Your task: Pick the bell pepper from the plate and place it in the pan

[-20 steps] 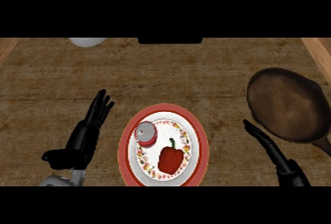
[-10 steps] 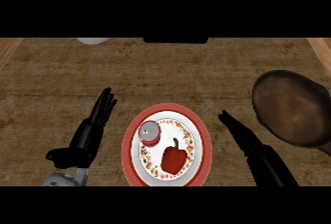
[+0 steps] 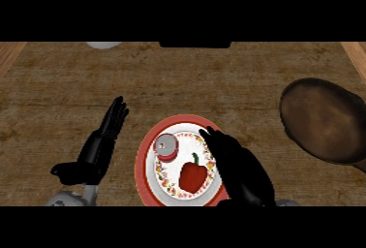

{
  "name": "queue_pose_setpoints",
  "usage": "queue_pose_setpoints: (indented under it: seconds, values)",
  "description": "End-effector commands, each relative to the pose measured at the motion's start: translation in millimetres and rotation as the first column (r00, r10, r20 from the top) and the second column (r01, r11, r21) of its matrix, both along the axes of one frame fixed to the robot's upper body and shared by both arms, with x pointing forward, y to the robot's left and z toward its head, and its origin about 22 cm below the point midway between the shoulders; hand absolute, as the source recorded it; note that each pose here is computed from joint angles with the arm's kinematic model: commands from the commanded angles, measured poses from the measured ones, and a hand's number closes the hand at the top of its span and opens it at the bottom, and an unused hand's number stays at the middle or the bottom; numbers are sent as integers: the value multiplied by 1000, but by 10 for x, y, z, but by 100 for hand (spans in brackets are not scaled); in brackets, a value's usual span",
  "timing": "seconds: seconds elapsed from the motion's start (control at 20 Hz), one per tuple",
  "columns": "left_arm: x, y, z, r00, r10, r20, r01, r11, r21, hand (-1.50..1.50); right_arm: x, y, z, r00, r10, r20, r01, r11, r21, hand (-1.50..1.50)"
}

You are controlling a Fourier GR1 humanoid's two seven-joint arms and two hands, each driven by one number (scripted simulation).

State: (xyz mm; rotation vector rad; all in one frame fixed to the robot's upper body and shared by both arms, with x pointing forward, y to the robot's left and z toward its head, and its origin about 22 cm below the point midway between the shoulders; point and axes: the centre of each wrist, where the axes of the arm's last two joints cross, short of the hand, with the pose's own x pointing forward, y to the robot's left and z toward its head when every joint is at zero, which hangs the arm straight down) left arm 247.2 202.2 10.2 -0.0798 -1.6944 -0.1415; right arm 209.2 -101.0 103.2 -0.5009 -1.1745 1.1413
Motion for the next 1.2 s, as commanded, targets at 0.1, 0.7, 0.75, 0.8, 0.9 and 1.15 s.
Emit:
queue_pose_setpoints:
  seconds: [0.1, 0.7, 0.75, 0.8, 0.9, 1.15]
  values:
    - [113, -68, -35, 999, 28, -15, -28, 1000, 0, 0, 39, 291, -226, 996, 0, -93, -10, 995, -100, -150]
    - [-105, 54, -102, 1000, 20, -4, -20, 1000, -2, 0, 3, 561, -478, 994, -49, -97, 42, 996, -77, -150]
    - [22, 20, 151, 999, 33, 3, -33, 999, 7, 0, 224, 409, -214, 994, -45, -102, 36, 996, -86, -150]
    - [-73, -21, -25, 1000, 6, -2, -6, 1000, 14, 0, 107, 479, -494, 994, -55, -91, 49, 996, -68, -150]
    - [-59, 102, -7, 1000, 15, 10, -15, 1000, -6, 0, 347, 455, -406, 994, -54, -91, 51, 998, -43, -150]
    - [-300, 232, -133, 1000, 7, 5, -7, 1000, -3, 0, 384, 313, -597, 993, -60, -104, 53, 996, -67, -150]
